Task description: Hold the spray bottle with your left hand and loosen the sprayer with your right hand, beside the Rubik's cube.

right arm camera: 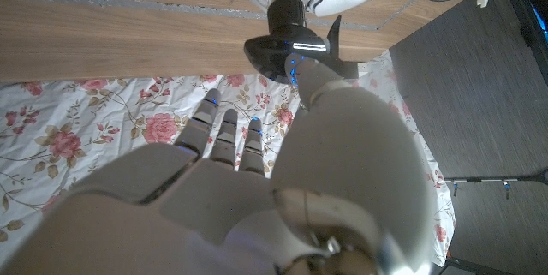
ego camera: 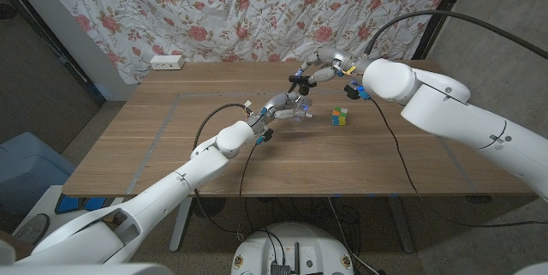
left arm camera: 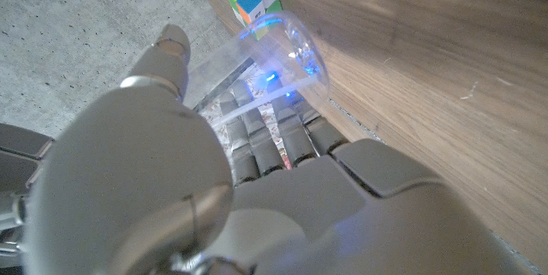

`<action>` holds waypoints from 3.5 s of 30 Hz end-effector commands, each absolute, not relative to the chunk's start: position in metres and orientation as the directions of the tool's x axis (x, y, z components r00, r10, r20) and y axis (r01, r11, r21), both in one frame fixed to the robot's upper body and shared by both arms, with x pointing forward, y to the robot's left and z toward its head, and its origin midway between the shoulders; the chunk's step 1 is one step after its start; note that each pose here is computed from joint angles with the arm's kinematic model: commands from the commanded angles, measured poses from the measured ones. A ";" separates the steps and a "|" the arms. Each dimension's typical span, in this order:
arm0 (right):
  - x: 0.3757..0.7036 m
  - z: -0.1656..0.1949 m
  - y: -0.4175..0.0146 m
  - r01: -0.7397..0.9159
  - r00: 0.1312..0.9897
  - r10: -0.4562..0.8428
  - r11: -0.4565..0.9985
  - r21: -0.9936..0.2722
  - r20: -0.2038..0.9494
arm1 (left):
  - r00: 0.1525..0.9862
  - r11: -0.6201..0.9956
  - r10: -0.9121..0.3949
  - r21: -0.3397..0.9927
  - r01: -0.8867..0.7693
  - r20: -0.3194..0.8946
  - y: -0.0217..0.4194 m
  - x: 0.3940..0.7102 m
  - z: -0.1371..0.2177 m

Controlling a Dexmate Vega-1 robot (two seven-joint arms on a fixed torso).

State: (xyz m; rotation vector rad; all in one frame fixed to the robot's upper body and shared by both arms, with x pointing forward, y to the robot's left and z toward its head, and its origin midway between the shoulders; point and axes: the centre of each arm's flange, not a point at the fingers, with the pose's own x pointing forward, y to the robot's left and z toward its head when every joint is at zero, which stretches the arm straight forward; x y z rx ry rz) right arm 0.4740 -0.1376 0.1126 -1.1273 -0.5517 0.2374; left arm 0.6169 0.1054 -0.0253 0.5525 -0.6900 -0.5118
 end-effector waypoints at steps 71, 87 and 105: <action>0.481 0.123 -0.169 0.296 0.776 0.398 0.454 -0.840 0.489 | 0.660 0.761 -0.583 0.602 0.241 0.473 0.111 0.637 -0.013; 0.482 0.119 -0.162 0.226 0.838 0.380 0.412 -0.883 0.392 | 0.662 0.759 -0.586 0.603 0.246 0.467 0.114 0.636 -0.013; 0.481 0.114 -0.147 0.176 0.884 0.351 0.360 -0.916 0.308 | 0.671 0.763 -0.579 0.599 0.245 0.463 0.115 0.634 -0.017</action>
